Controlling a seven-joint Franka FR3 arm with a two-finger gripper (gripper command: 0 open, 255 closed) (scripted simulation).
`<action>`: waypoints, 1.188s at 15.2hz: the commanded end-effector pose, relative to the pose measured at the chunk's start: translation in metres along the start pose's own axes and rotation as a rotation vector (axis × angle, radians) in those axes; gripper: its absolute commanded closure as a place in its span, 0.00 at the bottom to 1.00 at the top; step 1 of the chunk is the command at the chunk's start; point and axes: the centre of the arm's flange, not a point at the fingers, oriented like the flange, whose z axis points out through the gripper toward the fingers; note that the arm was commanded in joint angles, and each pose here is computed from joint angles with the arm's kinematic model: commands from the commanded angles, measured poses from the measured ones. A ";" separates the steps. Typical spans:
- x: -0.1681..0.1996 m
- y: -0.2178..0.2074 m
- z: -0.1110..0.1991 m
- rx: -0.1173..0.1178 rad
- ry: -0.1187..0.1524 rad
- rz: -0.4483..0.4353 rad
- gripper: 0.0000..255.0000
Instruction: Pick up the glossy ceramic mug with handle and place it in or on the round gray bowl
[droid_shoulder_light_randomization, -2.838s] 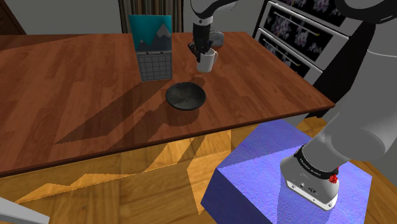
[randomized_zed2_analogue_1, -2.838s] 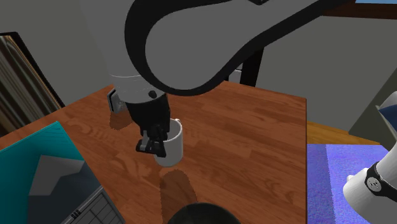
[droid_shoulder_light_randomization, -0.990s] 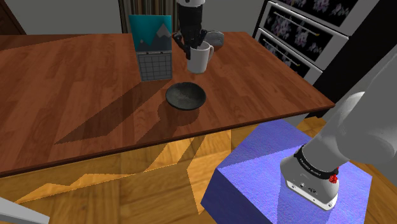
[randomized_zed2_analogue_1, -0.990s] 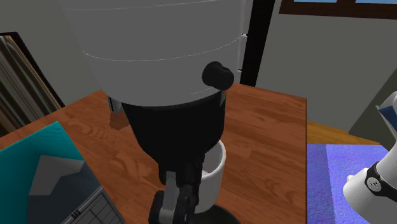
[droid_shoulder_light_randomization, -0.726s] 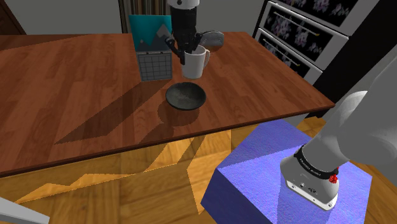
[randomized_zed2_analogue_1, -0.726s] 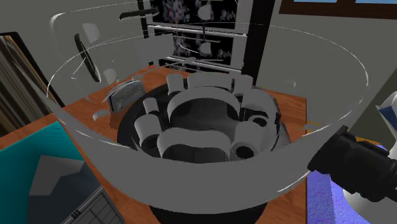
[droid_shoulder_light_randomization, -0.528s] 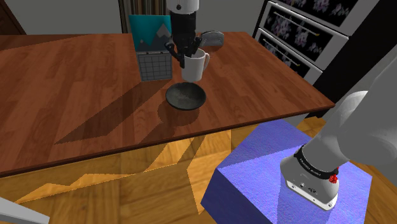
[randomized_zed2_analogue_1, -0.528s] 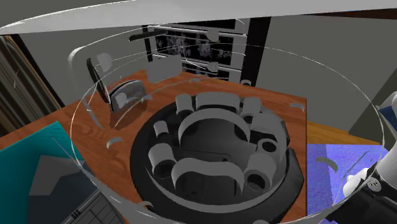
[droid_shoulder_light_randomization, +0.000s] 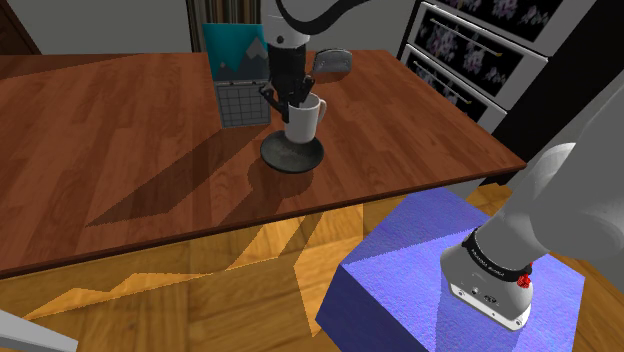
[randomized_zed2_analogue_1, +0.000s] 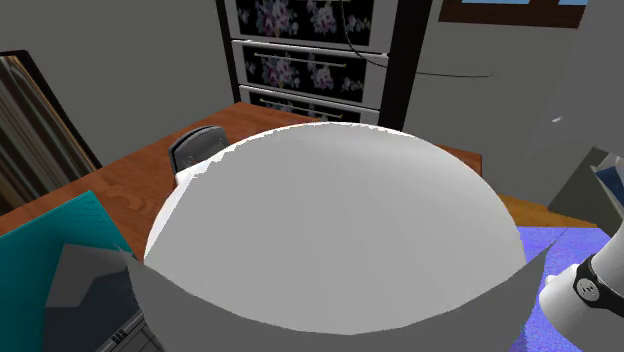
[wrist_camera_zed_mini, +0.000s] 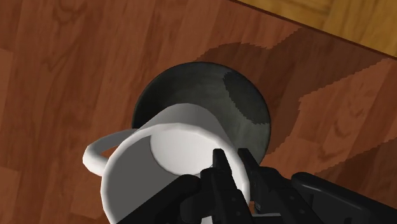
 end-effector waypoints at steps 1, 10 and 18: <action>0.000 0.000 0.010 0.000 0.001 0.000 1.00; 0.002 -0.002 0.042 0.000 0.001 0.000 1.00; 0.002 -0.002 0.042 0.000 0.001 0.000 0.00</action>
